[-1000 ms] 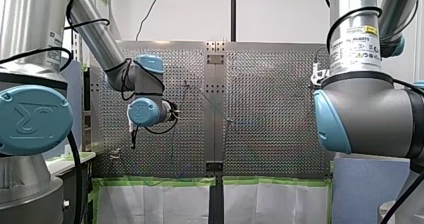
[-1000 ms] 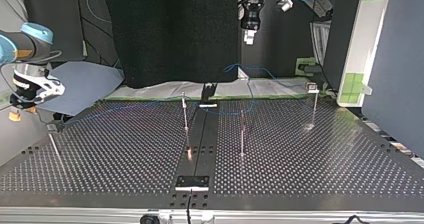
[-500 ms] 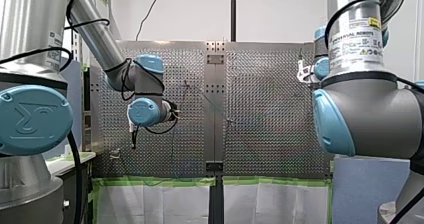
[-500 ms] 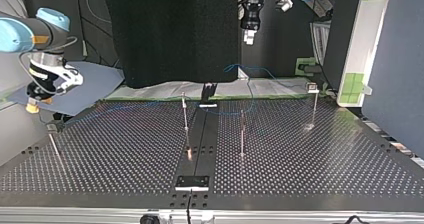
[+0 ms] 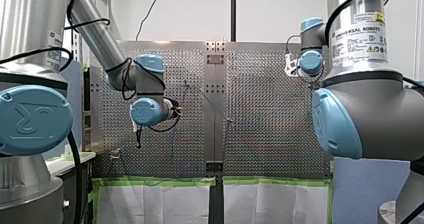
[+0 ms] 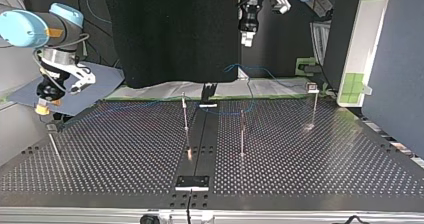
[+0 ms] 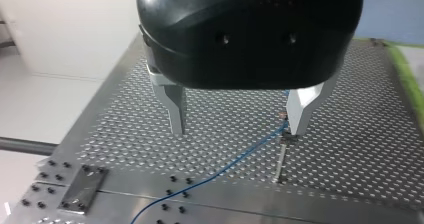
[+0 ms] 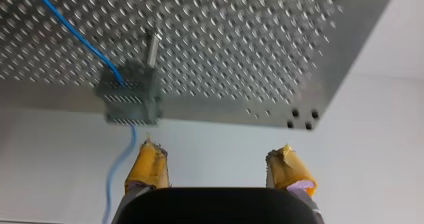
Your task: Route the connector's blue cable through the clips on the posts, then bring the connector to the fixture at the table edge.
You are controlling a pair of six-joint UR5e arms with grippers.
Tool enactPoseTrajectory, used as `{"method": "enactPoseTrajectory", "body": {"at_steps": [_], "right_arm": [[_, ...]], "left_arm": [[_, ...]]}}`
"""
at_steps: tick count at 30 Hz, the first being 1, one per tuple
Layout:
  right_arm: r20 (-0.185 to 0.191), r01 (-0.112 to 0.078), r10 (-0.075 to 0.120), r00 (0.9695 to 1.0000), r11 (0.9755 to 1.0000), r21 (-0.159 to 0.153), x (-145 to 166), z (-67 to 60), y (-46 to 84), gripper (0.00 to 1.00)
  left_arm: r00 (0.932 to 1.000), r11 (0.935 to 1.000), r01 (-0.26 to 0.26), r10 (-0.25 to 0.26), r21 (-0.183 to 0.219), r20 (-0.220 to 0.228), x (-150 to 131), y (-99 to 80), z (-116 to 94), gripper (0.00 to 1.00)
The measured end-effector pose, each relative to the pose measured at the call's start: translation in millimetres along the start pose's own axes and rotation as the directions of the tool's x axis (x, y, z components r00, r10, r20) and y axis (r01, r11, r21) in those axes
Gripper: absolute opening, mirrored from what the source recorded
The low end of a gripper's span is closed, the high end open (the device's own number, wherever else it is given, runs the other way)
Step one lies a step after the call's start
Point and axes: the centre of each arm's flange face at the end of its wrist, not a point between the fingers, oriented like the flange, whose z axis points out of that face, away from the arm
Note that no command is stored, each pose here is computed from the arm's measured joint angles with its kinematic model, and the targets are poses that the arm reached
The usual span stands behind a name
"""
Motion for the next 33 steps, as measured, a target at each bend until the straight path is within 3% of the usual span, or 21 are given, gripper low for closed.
{"method": "enactPoseTrajectory", "body": {"at_steps": [4,7,15,20,26,33], "right_arm": [[0.019,0.018,-0.019,0.9996,0.9997,0.019,-16,-2.1,-20.8,0.99],[0.024,0.019,-0.019,0.9995,0.9995,0.026,-26,-2.9,-34.6,0.99],[0.023,-0.019,0.018,0.9996,0.9984,0.052,-54,-7.7,-73.7,0.99],[0.021,-0.031,0.030,0.9993,0.9968,0.074,-69,-12.0,-95.2,0.99],[0.023,-0.032,0.029,0.9993,0.9920,0.122,-90,-21.0,-124.6,0.99],[0.059,-0.025,0.015,0.9981,0.9834,0.179,-118,-38.1,-156.5,0.99]], "left_arm": [[0.9993,0.9994,0.036,-0.036,-0.003,0.010,-5,-2.9,8,1.00],[0.9991,0.9991,0.042,-0.042,-0.008,0.008,-6,-2.7,10,1.00],[0.9993,0.9990,0.038,-0.038,-0.024,0.001,-6,1.5,14,1.00],[0.9994,0.9989,0.034,-0.034,-0.033,-0.002,-6,4.3,16,1.00],[0.9995,0.9987,0.029,-0.030,-0.042,-0.012,-5,7.2,17,1.00],[0.9994,0.9986,0.018,-0.020,-0.049,-0.028,-4,9.7,16,1.00]]}}
